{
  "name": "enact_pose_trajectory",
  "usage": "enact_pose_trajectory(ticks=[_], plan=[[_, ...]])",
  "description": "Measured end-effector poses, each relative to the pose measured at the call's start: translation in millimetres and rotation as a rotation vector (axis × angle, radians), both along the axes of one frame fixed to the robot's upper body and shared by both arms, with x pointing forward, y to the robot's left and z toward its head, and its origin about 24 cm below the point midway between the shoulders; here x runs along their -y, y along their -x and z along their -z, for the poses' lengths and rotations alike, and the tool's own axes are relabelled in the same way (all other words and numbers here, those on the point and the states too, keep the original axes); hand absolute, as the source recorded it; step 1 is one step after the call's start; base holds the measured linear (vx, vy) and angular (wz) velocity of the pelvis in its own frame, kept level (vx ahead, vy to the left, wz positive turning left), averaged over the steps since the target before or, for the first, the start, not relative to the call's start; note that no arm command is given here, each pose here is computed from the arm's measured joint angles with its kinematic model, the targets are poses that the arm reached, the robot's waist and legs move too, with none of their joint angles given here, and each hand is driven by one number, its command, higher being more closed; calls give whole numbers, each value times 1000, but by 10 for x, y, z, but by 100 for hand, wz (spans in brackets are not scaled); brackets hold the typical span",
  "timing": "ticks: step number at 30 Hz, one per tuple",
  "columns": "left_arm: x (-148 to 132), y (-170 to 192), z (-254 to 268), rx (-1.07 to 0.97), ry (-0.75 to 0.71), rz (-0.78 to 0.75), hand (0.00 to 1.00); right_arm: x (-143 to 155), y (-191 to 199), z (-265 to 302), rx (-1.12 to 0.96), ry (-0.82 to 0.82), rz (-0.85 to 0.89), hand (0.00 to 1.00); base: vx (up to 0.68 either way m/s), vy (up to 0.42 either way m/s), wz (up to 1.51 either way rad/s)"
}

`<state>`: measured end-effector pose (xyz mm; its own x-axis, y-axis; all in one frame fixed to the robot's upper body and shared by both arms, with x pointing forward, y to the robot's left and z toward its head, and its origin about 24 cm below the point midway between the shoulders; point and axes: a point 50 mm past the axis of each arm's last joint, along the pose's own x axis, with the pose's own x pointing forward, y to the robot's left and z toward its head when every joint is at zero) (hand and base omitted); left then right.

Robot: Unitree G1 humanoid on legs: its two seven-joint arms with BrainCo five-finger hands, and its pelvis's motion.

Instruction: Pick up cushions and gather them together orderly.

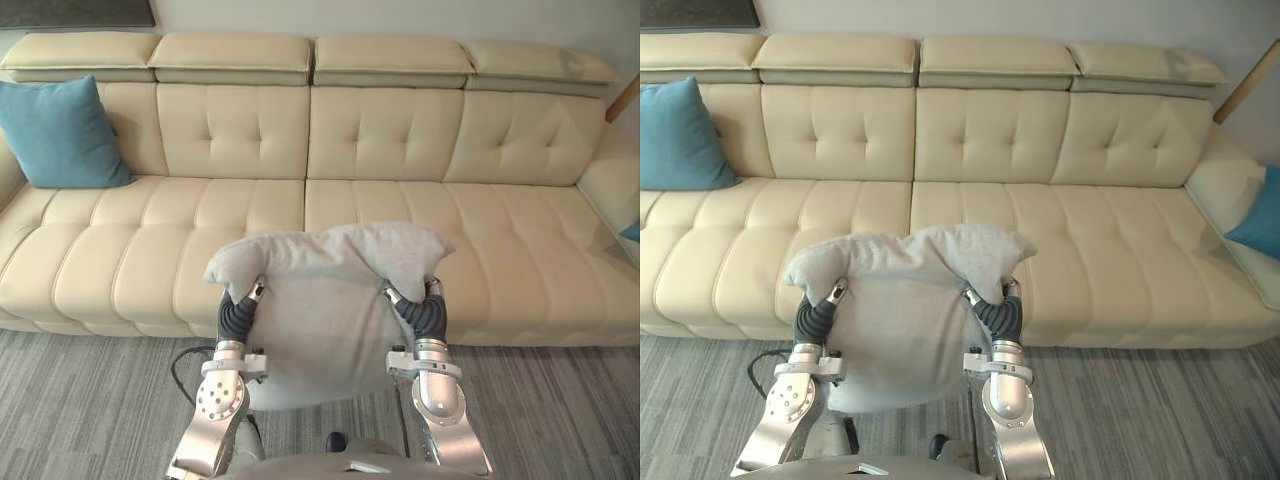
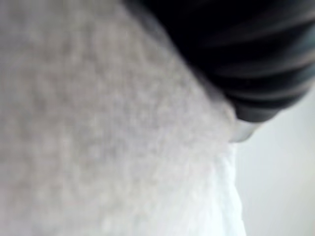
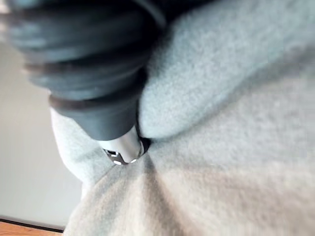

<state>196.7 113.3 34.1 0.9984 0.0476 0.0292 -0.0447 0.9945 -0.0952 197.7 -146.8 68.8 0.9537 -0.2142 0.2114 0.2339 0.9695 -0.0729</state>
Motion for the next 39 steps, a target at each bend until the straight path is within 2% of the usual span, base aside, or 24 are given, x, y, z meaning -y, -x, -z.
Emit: enact_pose_trajectory(ticks=[5,10,14,19,22,27,39], plan=[[-38,-2,-9,2,7,-23,100,-50,-154,-96,52,7,-25,100,170,282,-45],[-187,-27,0,4,-44,-47,100,-142,-197,100,-32,1,-57,100,400,303,-43],[-293,-11,54,-25,-67,-84,100,-263,-310,251,-98,6,-99,100,381,108,-60],[-349,-42,30,-13,-72,-108,100,-293,-390,171,-67,20,-133,100,403,-56,-36],[-316,-93,47,-11,-70,-88,100,-245,-373,161,-57,43,-133,100,393,-99,-1],[-109,-186,122,-40,-23,-34,100,-18,-387,186,-73,101,-83,100,238,-3,-7],[-147,-216,91,-29,-19,-70,100,-80,-407,147,-64,108,-132,100,71,128,-1]])
